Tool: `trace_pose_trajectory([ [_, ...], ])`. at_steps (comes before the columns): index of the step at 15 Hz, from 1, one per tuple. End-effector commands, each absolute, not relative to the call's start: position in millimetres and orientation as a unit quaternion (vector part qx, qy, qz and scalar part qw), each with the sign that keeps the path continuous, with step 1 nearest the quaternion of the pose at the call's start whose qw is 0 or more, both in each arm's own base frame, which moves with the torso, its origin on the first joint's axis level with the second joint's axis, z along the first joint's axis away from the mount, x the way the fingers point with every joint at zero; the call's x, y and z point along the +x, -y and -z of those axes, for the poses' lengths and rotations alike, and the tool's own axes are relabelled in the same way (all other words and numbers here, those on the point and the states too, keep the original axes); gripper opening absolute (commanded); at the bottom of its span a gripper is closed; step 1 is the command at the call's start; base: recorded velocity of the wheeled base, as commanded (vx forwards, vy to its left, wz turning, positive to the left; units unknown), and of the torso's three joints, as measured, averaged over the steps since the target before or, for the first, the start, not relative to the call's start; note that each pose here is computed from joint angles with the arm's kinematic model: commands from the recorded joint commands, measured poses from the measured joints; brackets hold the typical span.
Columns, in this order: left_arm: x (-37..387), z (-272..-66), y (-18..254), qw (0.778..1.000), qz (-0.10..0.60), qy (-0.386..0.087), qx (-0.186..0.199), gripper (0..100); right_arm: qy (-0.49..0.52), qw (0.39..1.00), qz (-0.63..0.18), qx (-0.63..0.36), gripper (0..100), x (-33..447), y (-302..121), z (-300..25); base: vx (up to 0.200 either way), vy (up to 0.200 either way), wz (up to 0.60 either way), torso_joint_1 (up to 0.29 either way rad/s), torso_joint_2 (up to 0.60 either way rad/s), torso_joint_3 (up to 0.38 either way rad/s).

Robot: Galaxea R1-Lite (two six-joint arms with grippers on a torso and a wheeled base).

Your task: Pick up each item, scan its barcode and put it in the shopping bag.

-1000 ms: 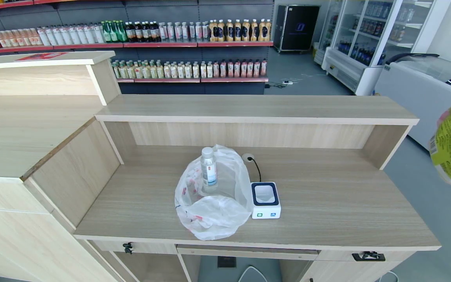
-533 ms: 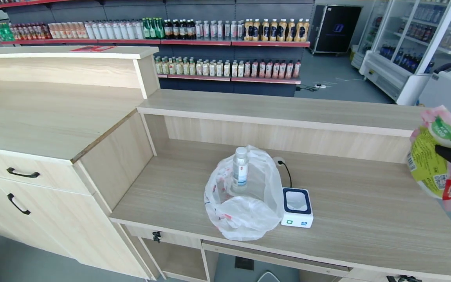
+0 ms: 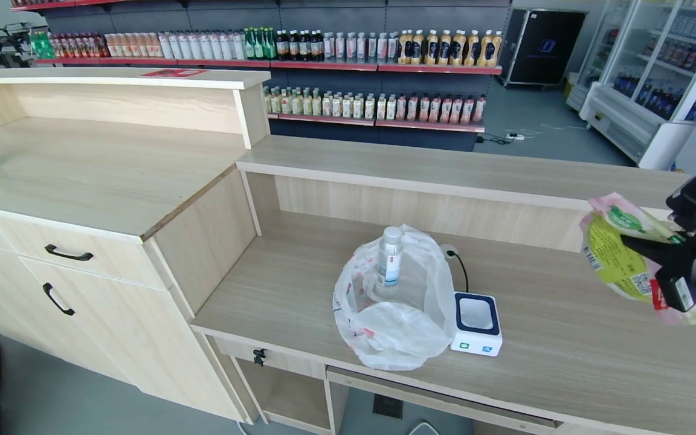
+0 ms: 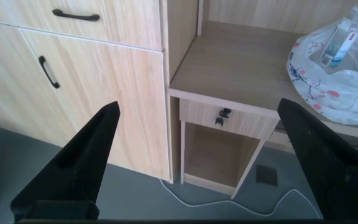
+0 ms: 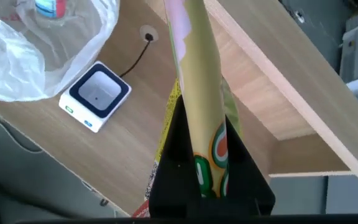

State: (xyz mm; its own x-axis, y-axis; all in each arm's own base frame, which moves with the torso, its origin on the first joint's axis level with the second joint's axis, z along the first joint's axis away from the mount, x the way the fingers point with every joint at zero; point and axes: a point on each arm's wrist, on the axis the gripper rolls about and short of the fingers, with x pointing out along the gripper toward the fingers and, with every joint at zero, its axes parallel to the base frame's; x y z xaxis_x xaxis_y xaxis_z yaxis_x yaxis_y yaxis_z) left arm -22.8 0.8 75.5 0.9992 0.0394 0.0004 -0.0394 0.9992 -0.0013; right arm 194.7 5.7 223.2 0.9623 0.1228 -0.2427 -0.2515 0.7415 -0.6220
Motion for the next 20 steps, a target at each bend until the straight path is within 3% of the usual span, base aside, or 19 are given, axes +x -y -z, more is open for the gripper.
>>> trace_pose_trajectory([
  [1, -22.8, -75.5, -0.8, 1.0, -0.02, 0.0, -0.001, 100, -0.099, 0.918, -0.118, -0.365, 0, 212.6, -2.1, -212.3, 0.0, 0.0, 0.0, 0.0, 0.0, 0.0],
  [7, -22.8, -75.5, -0.9, 1.0, -0.021, 0.0, -0.001, 100, -0.03, 0.874, -0.233, -0.425, 0, 259.6, -0.5, -185.3, 0.0, 0.0, 0.0, 0.0, 0.0, 0.0],
  [10, -22.8, -75.5, -0.9, 1.0, -0.021, 0.0, -0.002, 100, 0.008, 0.851, -0.275, -0.447, 0, 270.3, 14.0, -141.1, 0.0, 0.0, 0.0, 0.0, 0.0, 0.0],
  [20, -22.8, -75.5, -0.8, 1.0, -0.02, 0.0, -0.001, 100, 0.028, 0.803, -0.311, -0.508, 0, 293.1, 19.9, -102.9, 0.0, 0.0, 0.0, 0.0, 0.0, 0.0],
])
